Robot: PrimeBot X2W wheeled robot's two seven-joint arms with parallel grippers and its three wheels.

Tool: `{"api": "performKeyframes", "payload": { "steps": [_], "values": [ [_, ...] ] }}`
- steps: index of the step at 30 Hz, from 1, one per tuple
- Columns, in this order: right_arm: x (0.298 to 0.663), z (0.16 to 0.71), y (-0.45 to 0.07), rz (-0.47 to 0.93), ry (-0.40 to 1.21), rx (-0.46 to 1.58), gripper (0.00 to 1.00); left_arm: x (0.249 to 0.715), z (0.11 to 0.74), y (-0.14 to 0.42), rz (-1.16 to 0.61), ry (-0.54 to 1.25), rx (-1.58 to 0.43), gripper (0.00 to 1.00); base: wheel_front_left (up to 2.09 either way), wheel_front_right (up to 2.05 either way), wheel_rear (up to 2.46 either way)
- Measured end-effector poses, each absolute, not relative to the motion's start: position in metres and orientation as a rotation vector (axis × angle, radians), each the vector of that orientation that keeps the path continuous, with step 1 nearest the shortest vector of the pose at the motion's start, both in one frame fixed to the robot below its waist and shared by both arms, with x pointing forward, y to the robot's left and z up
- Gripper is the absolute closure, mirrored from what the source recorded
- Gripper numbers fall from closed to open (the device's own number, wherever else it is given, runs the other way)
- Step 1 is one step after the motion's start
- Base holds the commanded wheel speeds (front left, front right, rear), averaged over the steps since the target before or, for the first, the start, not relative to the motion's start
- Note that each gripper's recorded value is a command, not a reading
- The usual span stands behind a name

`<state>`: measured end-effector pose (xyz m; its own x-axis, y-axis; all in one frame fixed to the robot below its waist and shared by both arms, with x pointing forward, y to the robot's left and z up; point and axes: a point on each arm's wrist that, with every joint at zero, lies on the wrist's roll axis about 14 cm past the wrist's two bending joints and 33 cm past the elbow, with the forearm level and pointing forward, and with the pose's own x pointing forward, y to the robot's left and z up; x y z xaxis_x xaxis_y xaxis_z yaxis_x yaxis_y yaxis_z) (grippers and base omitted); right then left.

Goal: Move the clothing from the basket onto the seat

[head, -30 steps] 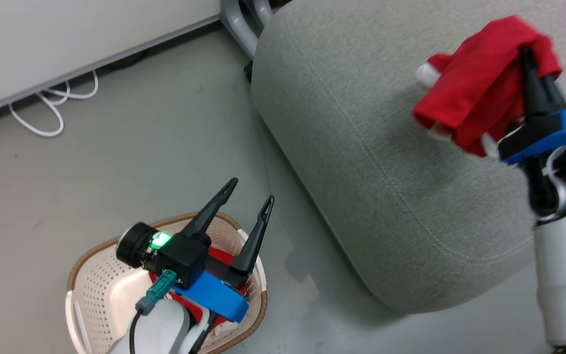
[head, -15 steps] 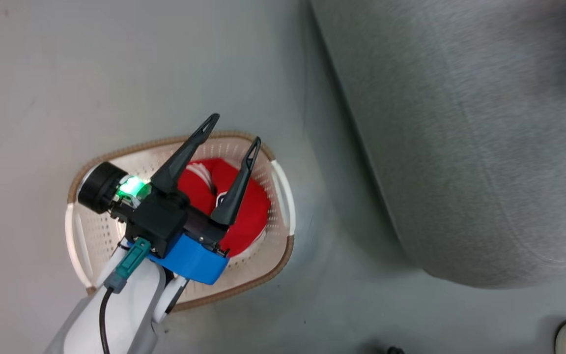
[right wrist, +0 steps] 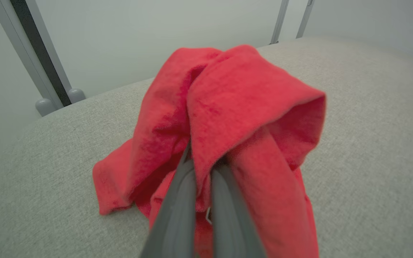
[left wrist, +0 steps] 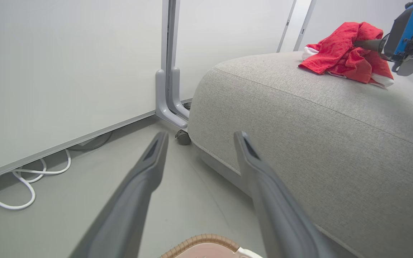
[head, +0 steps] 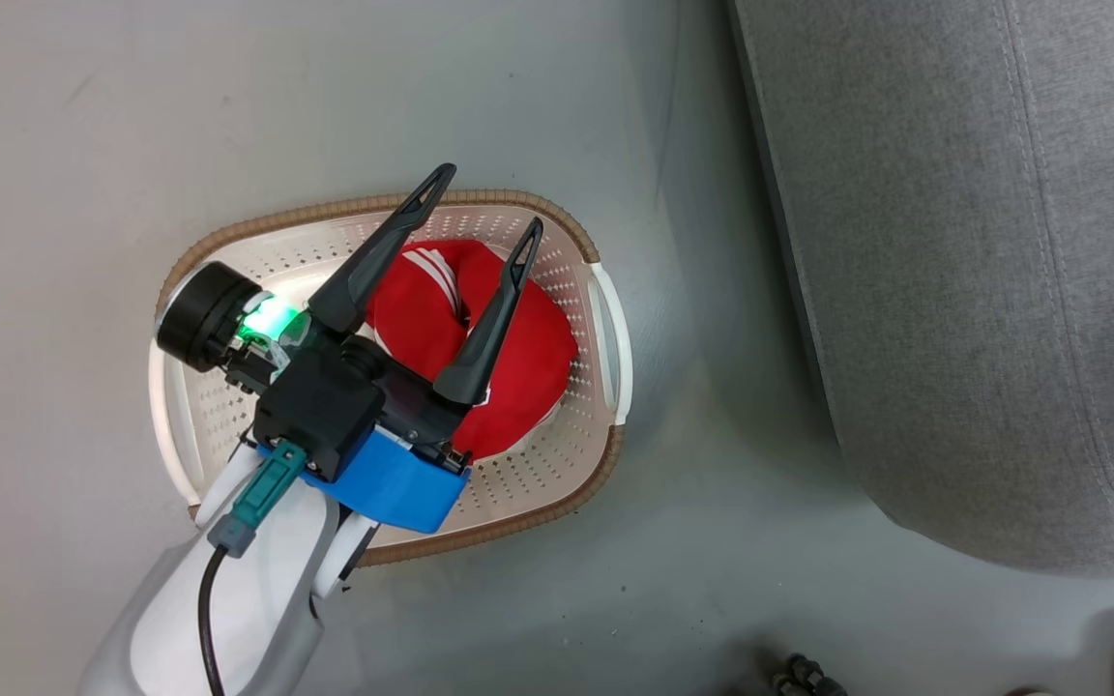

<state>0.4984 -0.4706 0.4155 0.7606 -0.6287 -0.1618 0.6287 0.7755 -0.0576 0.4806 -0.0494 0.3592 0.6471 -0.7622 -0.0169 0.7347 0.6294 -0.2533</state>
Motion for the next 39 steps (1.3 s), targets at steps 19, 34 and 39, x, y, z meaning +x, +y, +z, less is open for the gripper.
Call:
{"api": "performKeyframes", "payload": {
  "steps": [19, 34, 39],
  "values": [
    [0.496, 0.432, -0.475, -0.67, 0.168, 0.012, 0.0, 0.482, 0.378, -0.052, -0.86, 0.098, -0.232, 0.0, 0.0, 0.0, 0.0],
    [0.486, 0.442, -0.46, -0.599, 0.163, 0.014, 0.0, 0.476, 0.401, -0.046, -0.819, 0.085, -0.234, 0.0, 0.0, 0.0, 0.0],
    [0.466, 0.448, -0.446, -0.547, 0.178, 0.0, 0.0, 0.466, 0.422, -0.039, -0.772, 0.078, -0.249, 0.0, 0.0, 0.0, 0.0]
  ]
}}
